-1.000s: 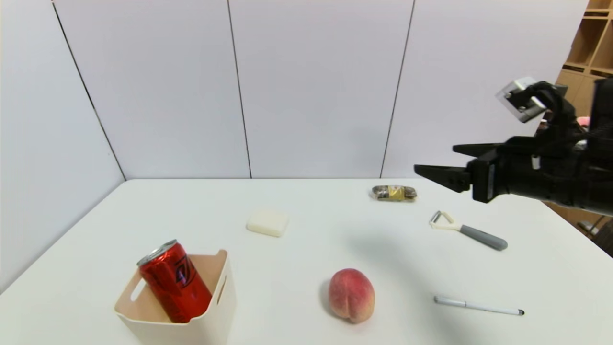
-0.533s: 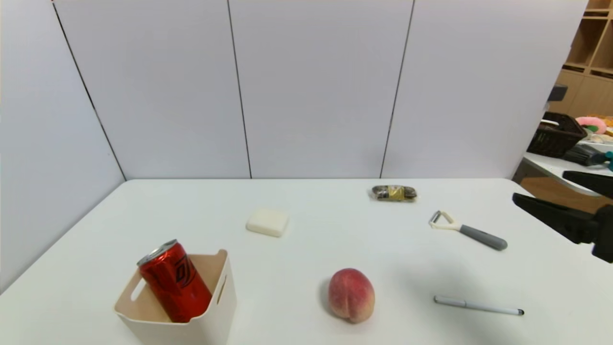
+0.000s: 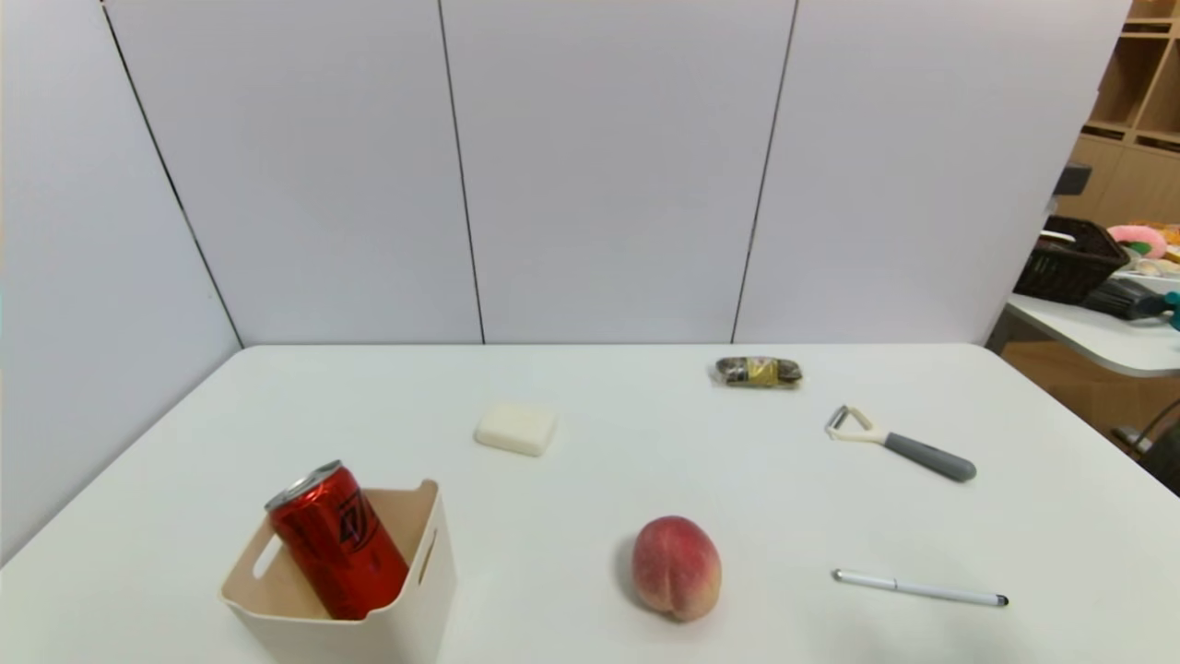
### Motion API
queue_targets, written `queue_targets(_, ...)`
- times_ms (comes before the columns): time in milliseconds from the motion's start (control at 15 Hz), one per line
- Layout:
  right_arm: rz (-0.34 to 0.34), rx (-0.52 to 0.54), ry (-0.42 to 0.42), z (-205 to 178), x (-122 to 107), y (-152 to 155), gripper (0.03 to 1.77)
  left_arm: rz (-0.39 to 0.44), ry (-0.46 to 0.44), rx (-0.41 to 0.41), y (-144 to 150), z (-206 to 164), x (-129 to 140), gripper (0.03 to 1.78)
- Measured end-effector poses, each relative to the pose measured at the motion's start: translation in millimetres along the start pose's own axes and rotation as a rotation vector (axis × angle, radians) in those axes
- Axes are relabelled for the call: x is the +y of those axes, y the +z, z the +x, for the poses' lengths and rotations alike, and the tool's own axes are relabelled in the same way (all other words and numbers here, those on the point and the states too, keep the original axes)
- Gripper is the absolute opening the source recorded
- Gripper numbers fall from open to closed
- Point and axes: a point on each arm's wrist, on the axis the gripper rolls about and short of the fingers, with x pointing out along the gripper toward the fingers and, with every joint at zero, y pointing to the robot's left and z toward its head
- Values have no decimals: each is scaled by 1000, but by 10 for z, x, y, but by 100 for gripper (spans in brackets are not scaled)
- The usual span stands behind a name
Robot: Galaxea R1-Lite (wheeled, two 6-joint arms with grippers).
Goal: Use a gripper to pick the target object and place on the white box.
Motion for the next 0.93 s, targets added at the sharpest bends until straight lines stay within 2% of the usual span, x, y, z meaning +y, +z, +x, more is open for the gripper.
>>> queue_targets(200, 10, -81, -11, -281, 81, -196, 169, 0, 0, 0, 0, 0, 0, 169)
queue_targets(533, 4, -151, -8, -599, 180, -501, 169, 0, 0, 0, 0, 0, 0, 169)
queue_targets(800, 16, -75, -17, -753, 223, -730, 169, 0, 0, 0, 0, 0, 0, 169)
queue_targets(933, 30, 6, -71, -808, 232, -871, 169, 0, 0, 0, 0, 0, 0, 169)
